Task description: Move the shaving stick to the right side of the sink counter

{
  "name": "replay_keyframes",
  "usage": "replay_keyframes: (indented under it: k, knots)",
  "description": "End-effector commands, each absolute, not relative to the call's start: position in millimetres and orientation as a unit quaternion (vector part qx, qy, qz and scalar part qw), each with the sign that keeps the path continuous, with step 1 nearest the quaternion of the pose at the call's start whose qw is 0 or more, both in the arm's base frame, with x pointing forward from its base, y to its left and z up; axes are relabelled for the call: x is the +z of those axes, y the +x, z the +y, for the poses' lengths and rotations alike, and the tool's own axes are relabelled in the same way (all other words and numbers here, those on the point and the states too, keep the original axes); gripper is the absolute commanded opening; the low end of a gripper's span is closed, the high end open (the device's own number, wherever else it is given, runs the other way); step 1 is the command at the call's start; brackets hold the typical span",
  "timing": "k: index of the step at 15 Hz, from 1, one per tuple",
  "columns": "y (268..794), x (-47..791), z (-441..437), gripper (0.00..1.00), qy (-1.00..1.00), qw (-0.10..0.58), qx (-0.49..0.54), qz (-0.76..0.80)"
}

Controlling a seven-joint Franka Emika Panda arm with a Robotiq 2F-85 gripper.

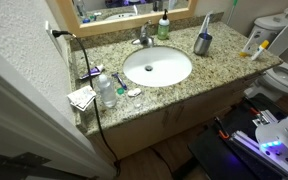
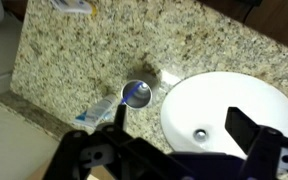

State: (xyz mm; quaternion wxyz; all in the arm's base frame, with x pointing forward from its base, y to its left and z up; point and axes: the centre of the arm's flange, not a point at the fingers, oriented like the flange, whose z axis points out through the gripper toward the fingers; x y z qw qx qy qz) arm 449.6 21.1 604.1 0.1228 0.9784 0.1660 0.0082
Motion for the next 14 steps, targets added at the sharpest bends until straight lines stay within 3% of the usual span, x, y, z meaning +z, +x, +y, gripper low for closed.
replay_keyframes:
  k: [1,6,13,14]
  knots:
    - [457,605,31,1.00,0.977,0.124,0.010,0.171]
    - [468,589,25,1.00,0.981,0.114,-0.005,0.158]
    - [472,485,148,1.00,0.976,-0.139,0.020,0.166]
    - [479,504,127,1.00,0.982,-0.097,0.015,0.163]
